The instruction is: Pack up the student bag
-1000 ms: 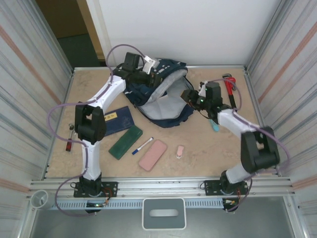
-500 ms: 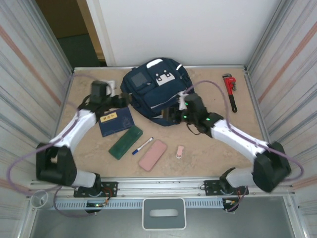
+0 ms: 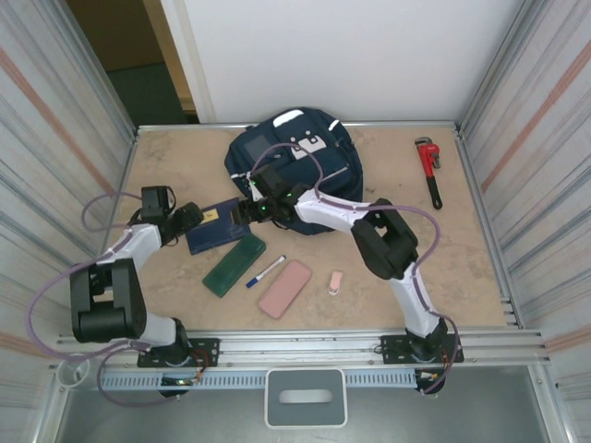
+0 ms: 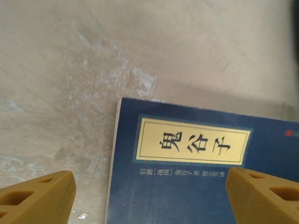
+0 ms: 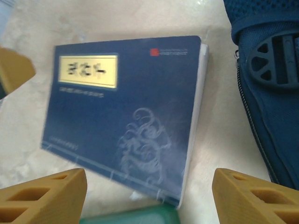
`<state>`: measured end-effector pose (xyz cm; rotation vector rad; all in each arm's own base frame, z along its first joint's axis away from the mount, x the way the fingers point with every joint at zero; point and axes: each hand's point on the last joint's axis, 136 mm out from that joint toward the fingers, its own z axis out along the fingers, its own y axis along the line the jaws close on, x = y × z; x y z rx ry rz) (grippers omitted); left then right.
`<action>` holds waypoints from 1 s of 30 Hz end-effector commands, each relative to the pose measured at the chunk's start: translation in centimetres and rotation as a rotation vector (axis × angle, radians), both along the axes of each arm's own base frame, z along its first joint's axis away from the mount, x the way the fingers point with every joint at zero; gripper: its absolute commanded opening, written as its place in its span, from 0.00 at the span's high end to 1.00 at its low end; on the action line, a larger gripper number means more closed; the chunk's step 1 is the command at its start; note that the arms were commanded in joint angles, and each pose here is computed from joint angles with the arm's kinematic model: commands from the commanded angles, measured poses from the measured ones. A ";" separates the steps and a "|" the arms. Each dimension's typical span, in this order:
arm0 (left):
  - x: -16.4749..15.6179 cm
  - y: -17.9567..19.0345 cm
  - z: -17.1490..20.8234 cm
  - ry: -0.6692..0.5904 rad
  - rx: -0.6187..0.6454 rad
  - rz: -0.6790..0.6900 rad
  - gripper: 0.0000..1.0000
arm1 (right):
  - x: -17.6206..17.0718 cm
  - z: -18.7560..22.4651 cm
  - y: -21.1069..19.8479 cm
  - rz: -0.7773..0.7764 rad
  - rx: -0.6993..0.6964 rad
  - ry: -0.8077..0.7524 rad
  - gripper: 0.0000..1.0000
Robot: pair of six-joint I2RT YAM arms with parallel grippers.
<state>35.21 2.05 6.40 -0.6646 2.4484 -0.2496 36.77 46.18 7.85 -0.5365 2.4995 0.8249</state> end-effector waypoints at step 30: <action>-1.4 -0.3 0.5 -0.025 -0.025 -0.011 0.29 | 3.5 -2.0 3.9 -0.047 0.169 0.131 0.73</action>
